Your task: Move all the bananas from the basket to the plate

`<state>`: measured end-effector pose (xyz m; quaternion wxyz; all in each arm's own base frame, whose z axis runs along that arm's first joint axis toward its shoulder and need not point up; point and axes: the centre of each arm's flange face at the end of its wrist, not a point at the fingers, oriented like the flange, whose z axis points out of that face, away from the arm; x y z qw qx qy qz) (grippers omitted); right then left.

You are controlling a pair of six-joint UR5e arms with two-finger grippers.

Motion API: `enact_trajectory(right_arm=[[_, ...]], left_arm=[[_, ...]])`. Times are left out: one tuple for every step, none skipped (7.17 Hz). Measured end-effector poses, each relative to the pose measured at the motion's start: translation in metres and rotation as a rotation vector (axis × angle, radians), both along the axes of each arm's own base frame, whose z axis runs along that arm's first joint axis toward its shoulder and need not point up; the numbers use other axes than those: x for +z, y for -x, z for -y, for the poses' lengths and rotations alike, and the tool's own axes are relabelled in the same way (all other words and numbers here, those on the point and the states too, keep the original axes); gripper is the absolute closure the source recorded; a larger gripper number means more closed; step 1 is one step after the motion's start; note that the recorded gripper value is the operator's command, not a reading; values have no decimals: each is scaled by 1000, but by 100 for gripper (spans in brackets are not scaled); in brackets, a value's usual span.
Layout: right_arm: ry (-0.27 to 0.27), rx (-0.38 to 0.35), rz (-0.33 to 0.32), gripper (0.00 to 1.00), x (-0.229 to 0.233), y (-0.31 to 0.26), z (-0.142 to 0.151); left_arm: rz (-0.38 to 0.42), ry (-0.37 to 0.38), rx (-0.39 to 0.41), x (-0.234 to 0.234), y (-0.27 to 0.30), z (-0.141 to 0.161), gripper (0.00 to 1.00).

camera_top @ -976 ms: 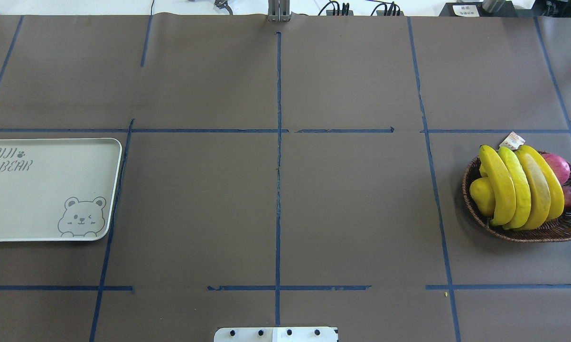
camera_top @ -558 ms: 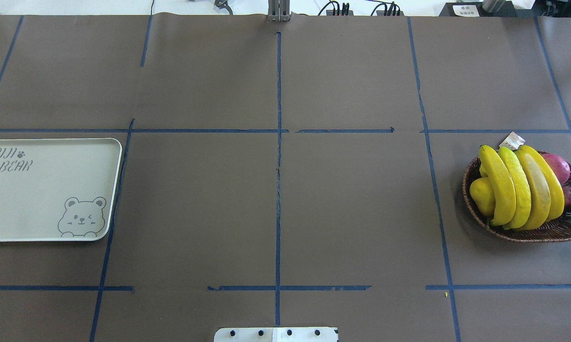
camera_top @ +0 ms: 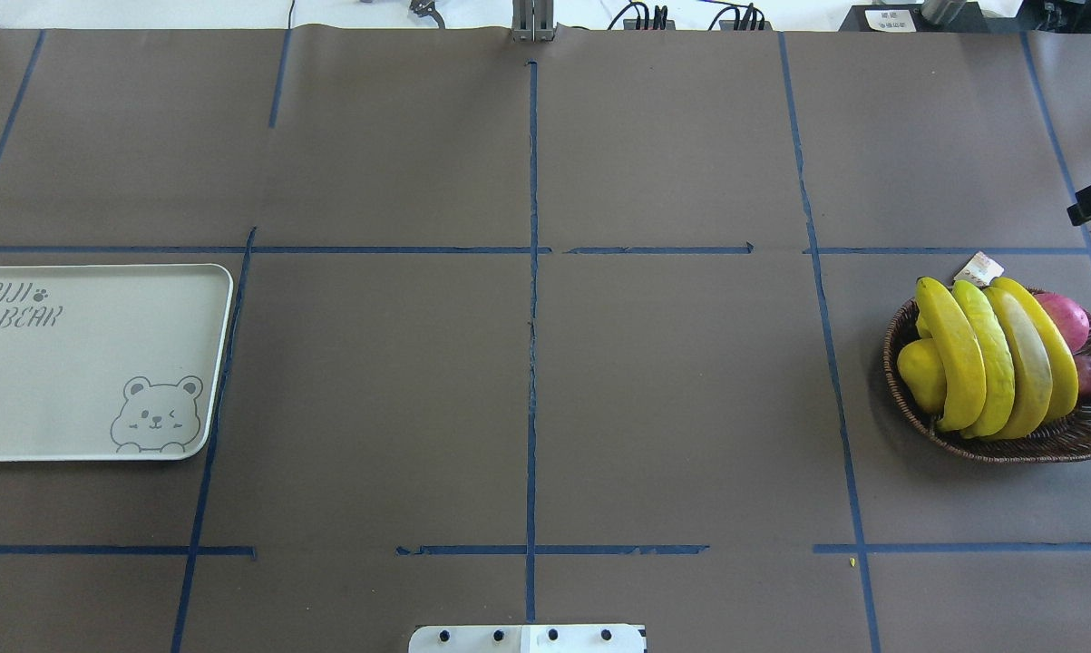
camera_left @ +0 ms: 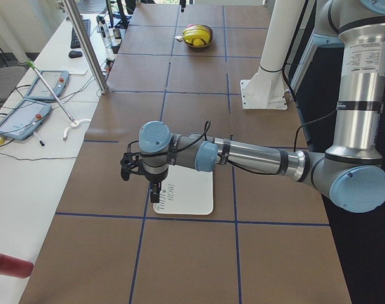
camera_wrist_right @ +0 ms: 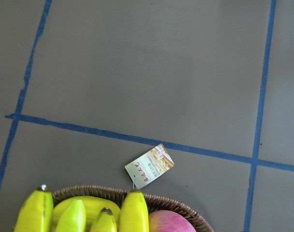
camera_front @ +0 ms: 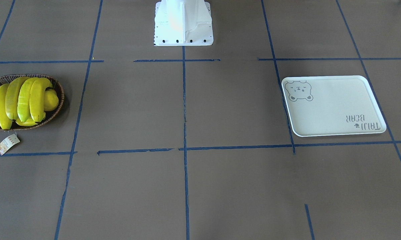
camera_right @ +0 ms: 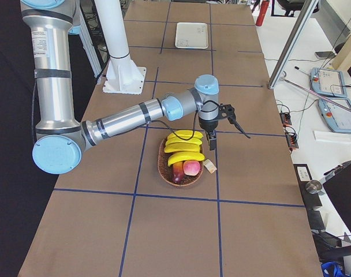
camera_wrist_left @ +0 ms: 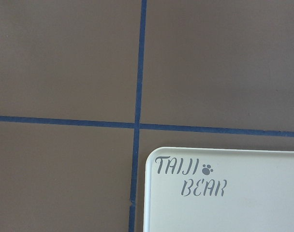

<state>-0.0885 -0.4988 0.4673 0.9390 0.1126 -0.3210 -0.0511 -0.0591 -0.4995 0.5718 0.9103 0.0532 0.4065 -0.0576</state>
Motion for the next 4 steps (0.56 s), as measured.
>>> enact_trajectory(right_arm=[[0, 17, -15, 0, -14, 27, -10], [-6, 28, -22, 0, -31, 57, -23], [-6, 41, -14, 0, -51, 89, -39], [10, 66, 3, 0, -67, 116, -55]], left_arm=[[0, -2, -3, 0, 0, 0, 0], [-1, -3, -4, -1, 0, 0, 0], [-1, -5, -4, -1, 0, -1, 0], [-1, -6, -4, -2, 0, -1, 0]])
